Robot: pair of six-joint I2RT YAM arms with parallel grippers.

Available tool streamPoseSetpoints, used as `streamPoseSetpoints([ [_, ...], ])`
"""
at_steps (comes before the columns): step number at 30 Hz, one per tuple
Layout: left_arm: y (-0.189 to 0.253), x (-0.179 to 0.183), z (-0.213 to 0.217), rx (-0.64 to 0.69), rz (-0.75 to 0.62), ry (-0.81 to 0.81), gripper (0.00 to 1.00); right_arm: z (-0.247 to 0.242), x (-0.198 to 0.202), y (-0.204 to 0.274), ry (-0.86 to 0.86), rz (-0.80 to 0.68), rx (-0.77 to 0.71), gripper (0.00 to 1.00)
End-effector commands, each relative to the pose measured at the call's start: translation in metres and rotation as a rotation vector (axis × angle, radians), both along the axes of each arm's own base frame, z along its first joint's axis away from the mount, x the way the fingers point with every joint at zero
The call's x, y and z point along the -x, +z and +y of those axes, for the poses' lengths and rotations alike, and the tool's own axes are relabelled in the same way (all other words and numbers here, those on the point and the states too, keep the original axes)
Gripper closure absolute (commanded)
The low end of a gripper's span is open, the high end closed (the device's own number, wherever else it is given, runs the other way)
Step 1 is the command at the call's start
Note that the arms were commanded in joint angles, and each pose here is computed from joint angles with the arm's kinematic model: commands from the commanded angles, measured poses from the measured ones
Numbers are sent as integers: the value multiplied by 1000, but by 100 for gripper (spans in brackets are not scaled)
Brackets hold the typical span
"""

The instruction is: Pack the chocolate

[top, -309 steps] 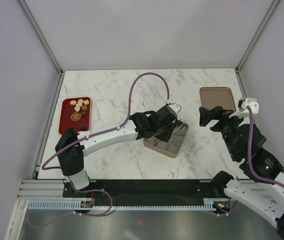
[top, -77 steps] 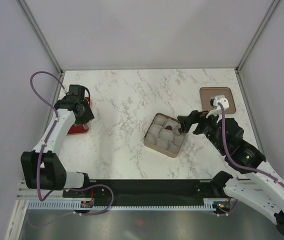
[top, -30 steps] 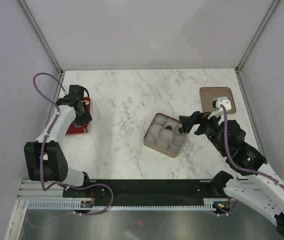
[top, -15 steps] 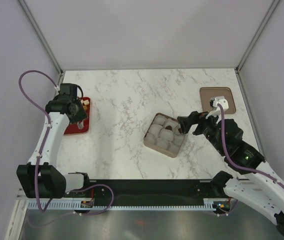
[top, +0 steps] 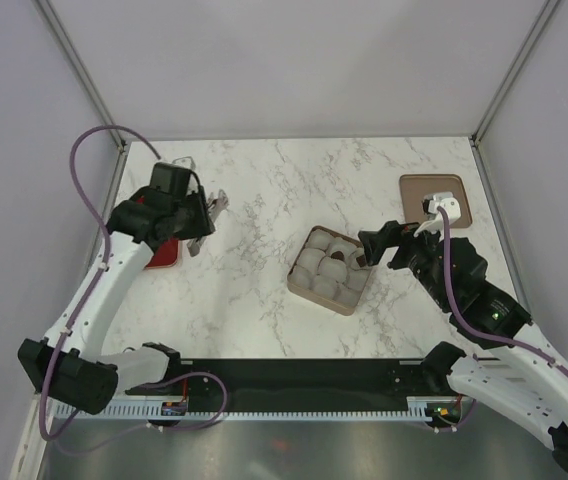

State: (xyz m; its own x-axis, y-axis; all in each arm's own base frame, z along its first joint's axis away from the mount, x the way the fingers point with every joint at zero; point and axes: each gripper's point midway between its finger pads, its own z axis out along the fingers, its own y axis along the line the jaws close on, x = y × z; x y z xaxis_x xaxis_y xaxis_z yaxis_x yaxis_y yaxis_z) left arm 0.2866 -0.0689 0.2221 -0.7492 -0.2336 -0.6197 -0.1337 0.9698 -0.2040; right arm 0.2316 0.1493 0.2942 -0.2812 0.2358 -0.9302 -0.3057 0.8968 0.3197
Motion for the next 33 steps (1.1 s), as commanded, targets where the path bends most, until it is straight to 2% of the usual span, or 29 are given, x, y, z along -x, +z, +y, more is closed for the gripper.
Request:
streamPoseSetpoints([
  [1, 21, -2, -64, 56, -64, -133, 62, -10, -1, 23, -47, -45, -25, 5],
  [5, 17, 7, -138, 122, -75, -264, 62, -20, 0, 27, -83, -61, -28, 5],
  [7, 7, 9, -165, 90, -63, -318, 62, -21, 0, 27, -90, -64, -26, 5],
  [12, -1, 7, -205, 33, -55, -402, 62, -25, 1, 29, -98, -66, -18, 5],
  [20, -9, 5, -226, -11, -53, -448, 60, -25, -1, 28, -105, -63, -10, 5],
  [33, -22, 28, -248, -35, -30, -529, 58, -28, -1, 28, -115, -68, -5, 4],
])
